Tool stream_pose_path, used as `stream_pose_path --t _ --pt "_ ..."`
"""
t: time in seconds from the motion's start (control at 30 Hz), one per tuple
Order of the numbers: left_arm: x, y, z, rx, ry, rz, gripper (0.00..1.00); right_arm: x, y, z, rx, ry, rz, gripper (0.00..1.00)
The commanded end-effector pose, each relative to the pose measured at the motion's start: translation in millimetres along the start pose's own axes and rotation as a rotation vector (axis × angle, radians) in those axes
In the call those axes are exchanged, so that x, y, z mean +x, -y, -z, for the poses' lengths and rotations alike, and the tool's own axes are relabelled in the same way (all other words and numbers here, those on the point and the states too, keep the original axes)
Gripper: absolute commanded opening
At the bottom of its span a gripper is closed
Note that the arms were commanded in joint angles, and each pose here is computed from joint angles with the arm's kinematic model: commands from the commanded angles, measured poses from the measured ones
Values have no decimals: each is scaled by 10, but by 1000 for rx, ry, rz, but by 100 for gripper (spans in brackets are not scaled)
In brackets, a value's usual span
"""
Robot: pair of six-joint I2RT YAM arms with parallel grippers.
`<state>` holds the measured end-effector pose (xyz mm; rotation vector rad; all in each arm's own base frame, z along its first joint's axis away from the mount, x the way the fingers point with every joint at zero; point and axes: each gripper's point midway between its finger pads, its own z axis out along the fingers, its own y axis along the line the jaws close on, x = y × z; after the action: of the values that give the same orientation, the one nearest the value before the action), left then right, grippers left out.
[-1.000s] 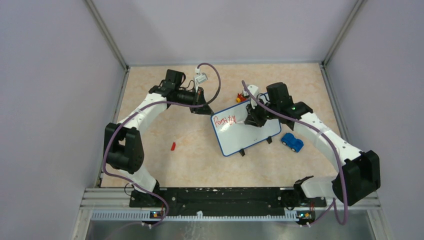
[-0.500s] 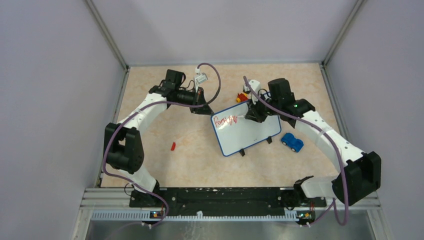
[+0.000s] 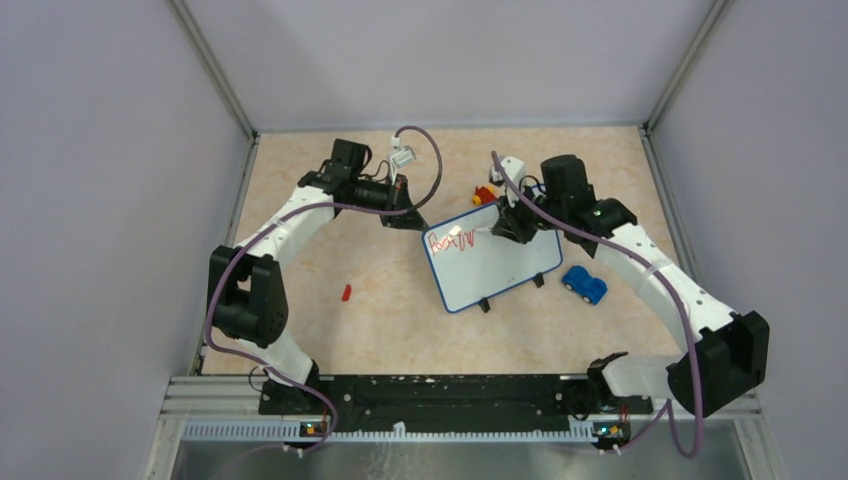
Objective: Write a sentence on the whiteboard
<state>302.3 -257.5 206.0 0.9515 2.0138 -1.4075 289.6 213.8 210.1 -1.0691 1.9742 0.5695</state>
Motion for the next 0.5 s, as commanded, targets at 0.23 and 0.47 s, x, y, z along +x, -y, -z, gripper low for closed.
stream_pose_path --t 0.23,0.47 --pt "-32 172 -13 33 0 -40 0 30 32 -5 6 6 19 0" --pt "-17 166 -13 31 -3 -39 0 2 91 -47 27 19 21 0"
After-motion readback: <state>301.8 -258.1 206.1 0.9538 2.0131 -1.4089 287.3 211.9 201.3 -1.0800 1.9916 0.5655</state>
